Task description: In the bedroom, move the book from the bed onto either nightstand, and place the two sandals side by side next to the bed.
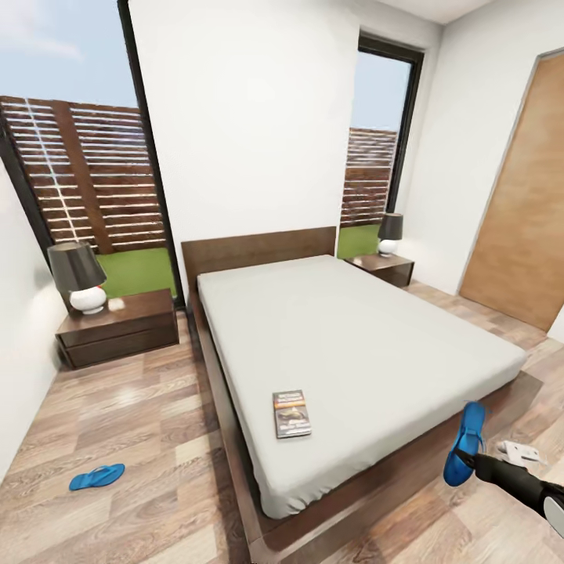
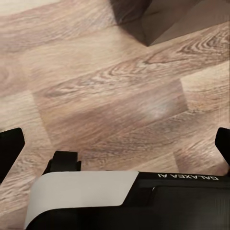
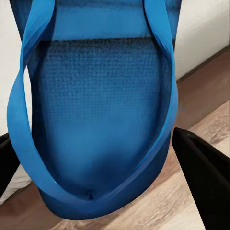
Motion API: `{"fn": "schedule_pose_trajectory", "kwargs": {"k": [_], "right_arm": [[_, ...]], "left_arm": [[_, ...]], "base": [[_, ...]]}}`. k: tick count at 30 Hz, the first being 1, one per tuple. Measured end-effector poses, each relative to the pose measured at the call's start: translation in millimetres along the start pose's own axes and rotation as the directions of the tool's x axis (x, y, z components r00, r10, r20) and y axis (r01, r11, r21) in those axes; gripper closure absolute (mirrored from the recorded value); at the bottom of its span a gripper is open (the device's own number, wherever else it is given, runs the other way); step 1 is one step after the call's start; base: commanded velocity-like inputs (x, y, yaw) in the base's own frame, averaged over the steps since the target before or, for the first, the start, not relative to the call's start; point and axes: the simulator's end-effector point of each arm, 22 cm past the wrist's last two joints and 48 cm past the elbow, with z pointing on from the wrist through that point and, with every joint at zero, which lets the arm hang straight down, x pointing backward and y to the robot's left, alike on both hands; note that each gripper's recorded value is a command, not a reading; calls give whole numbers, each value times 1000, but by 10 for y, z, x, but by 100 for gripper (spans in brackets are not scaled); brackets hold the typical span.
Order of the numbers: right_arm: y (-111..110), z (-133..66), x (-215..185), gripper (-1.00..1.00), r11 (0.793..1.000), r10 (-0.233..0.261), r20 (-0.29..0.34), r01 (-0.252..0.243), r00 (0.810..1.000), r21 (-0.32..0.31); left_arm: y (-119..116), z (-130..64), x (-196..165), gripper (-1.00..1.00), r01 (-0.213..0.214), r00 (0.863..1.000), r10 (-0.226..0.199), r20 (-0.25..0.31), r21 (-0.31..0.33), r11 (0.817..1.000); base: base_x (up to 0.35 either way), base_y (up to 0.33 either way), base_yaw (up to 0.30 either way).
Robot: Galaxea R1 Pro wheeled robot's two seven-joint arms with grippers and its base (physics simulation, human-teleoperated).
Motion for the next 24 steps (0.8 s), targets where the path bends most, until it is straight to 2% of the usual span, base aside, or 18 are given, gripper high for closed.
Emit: {"fn": "schedule_pose_trajectory", "kwargs": {"k": [24], "right_arm": [[-8,22,46,100,1000,1,-11,-1,1000,1]], "left_arm": [[6,7,50,-100,1,1000,-1,-12,-1,1000]], "base": [[0,0,290]]}}
